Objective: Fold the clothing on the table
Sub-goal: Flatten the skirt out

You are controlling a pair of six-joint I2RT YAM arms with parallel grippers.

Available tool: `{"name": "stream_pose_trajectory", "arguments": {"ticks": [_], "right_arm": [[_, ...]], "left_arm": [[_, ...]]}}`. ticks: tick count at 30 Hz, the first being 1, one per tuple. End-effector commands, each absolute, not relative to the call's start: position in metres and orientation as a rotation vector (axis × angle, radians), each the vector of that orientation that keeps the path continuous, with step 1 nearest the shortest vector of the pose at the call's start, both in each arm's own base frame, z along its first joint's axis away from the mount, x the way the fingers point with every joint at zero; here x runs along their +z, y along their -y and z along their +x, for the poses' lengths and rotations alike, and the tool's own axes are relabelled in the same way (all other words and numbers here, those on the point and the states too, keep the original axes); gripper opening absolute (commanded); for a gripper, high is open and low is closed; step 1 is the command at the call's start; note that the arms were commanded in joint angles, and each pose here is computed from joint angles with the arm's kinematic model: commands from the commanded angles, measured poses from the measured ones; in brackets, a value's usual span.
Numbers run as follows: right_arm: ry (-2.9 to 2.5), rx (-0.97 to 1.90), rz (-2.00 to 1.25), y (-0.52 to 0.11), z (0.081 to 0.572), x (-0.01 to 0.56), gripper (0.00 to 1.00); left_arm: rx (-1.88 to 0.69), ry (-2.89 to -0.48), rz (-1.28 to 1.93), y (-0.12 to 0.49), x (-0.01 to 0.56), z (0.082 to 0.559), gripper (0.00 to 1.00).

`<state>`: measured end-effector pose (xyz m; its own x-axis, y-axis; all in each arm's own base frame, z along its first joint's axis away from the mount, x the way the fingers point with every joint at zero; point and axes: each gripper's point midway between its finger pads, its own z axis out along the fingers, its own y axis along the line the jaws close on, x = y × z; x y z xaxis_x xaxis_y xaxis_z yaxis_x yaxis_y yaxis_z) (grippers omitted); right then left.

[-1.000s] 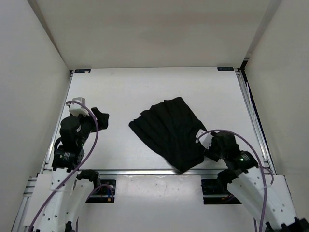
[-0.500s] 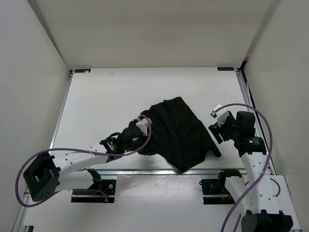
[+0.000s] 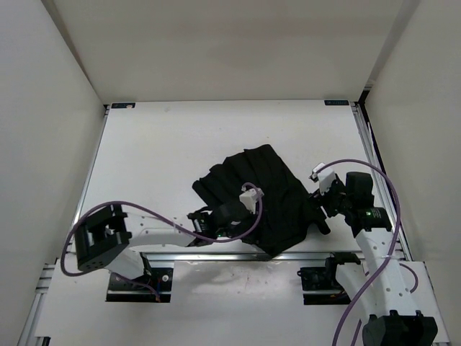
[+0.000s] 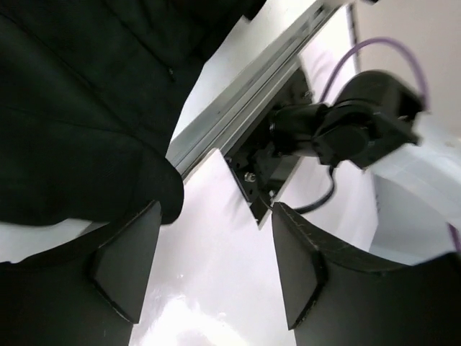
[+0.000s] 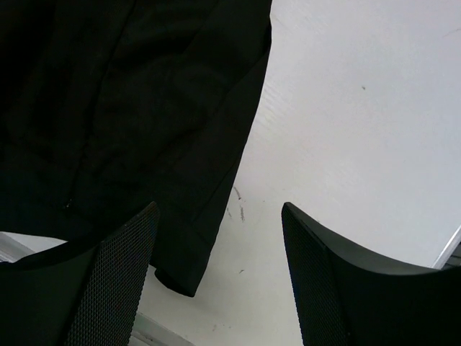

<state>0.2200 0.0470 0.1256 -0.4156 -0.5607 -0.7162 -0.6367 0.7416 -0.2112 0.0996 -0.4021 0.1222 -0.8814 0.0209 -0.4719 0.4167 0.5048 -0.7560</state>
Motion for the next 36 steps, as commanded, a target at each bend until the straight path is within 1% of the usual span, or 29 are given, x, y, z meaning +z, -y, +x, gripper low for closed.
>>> {"name": "stream_pose_trajectory", "arguments": {"ticks": [1, 5, 10, 16, 20, 21, 25, 28, 29, 31, 32, 33, 34, 36], "right_arm": [[-2.104, 0.135, -0.885, -0.046, 0.216, 0.123, 0.74], [-2.084, 0.128, -0.901, -0.046, 0.210, 0.126, 0.74], [-2.089, 0.089, -0.890, -0.037, 0.204, 0.124, 0.74], [-2.079, 0.102, -0.913, -0.044, 0.200, 0.120, 0.74], [-2.093, 0.103, -0.898, -0.043, 0.199, 0.119, 0.74], [-2.086, 0.111, -0.896, -0.045, 0.199, 0.120, 0.74], [-2.089, 0.113, -0.901, -0.043, 0.197, 0.120, 0.74], [-2.096, 0.092, -0.895, -0.036, 0.197, 0.120, 0.74], [-2.093, 0.089, -0.895, -0.035, 0.198, 0.120, 0.74], [-2.093, 0.087, -0.884, -0.035, 0.197, 0.120, 0.74], [-2.078, 0.081, -0.895, -0.036, 0.198, 0.122, 0.74], [-2.082, 0.081, -0.887, -0.036, 0.198, 0.122, 0.74], [-2.103, 0.074, -0.888, -0.034, 0.197, 0.114, 0.74], [-2.095, 0.033, -0.898, -0.030, 0.198, 0.113, 0.74]], "left_arm": [[-1.351, -2.339, 0.384, 0.426, 0.126, 0.094, 0.74], [-1.261, -2.396, 0.408, 0.432, 0.104, 0.096, 0.78], [-1.144, -2.415, 0.419, 0.426, 0.094, 0.108, 0.77], [-1.058, -2.436, 0.456, 0.422, 0.087, 0.117, 0.69], [-1.011, -2.461, 0.496, 0.423, 0.074, 0.116, 0.69], [-1.008, -2.472, 0.505, 0.424, 0.070, 0.114, 0.72], [-0.925, -2.535, 0.543, 0.417, 0.051, 0.109, 0.74], [-0.874, -2.560, 0.552, 0.412, 0.039, 0.113, 0.72], [-0.861, -2.569, 0.569, 0.410, 0.035, 0.112, 0.70], [-0.846, -2.581, 0.578, 0.410, 0.031, 0.110, 0.58], [-0.847, -2.576, 0.582, 0.410, 0.032, 0.112, 0.37], [-0.848, -2.580, 0.581, 0.410, 0.033, 0.113, 0.03], [-0.815, -2.562, 0.572, 0.402, 0.038, 0.116, 0.00], [-0.760, -2.522, 0.557, 0.395, 0.050, 0.123, 0.00]]}}
